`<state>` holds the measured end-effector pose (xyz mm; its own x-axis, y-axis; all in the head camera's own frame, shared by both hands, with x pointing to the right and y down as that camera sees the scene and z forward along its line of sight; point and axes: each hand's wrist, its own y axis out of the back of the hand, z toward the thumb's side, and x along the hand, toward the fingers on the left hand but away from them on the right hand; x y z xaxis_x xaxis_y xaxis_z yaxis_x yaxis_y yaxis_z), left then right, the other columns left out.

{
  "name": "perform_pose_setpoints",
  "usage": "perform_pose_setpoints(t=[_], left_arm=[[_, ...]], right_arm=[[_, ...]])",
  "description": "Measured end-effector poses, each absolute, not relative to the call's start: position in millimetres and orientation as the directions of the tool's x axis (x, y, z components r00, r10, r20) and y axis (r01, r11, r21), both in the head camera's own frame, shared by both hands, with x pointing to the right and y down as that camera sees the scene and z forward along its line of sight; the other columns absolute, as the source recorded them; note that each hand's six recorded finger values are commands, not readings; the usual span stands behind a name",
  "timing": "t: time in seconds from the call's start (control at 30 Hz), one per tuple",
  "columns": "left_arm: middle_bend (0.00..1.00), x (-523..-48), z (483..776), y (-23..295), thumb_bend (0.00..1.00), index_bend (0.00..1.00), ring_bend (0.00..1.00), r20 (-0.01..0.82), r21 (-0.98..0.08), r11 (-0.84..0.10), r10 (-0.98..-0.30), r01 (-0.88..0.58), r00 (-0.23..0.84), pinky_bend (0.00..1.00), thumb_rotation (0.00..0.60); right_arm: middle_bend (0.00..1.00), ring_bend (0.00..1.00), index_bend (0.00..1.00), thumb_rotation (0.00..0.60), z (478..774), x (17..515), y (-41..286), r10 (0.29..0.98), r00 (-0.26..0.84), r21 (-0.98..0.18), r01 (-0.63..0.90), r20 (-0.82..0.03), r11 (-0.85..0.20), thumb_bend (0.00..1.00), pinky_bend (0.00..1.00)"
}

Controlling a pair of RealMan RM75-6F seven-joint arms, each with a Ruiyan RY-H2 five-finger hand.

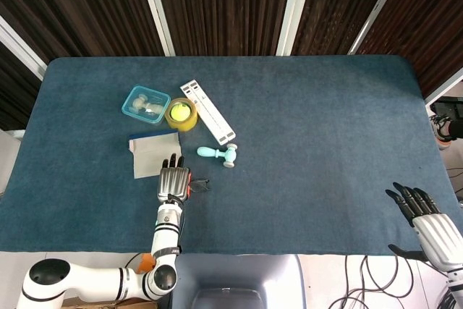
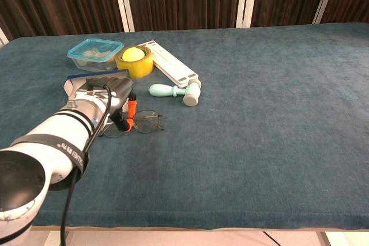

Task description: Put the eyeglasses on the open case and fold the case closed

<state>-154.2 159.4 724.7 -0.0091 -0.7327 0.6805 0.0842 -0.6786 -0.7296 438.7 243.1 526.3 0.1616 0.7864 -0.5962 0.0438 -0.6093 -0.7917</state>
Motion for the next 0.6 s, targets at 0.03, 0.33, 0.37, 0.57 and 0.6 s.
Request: perform_pose_setpoints(t=[0.03,0.33,0.37,0.57,0.6], left_arm=[[0.16,-155.5,723.8,158.0,0.50,0.65,0.07,0.674,-0.736,-0.672,-0.739,0.085,-0.008,0.15,0.600],[0.15,-174.2,717.1,131.6,0.51,0.66,0.07,0.620,-0.781,-0.619,-0.784,0.079,-0.015,0.11,0.600],[0.15,-175.7,717.2,128.2,0.51,0.66,0.07,0.615,-0.785,-0.614,-0.788,0.081,-0.014,0.11,0.600],[0.14,-180.7,715.4,113.9,0.50,0.65,0.07,0.592,-0.802,-0.591,-0.806,0.090,-0.014,0.11,0.600],[0.14,-182.3,715.6,111.0,0.50,0.65,0.07,0.588,-0.804,-0.588,-0.808,0.091,-0.020,0.11,0.600]], right_arm=[[0.00,0.00,0.00,0.600,526.3,438.8,243.1,0.786,0.161,-0.792,0.044,-0.596,-0.609,0.25,0.00],[0.00,0.00,0.00,0.600,525.1,440.3,241.8,0.792,0.152,-0.796,0.049,-0.592,-0.604,0.25,0.00],[0.00,0.00,0.00,0.600,524.9,440.6,241.6,0.792,0.151,-0.796,0.050,-0.591,-0.603,0.25,0.00],[0.00,0.00,0.00,0.600,524.2,441.4,240.9,0.796,0.148,-0.799,0.050,-0.587,-0.599,0.25,0.00],[0.00,0.00,0.00,0.600,524.2,441.7,240.8,0.797,0.147,-0.800,0.049,-0.586,-0.598,0.25,0.00]])
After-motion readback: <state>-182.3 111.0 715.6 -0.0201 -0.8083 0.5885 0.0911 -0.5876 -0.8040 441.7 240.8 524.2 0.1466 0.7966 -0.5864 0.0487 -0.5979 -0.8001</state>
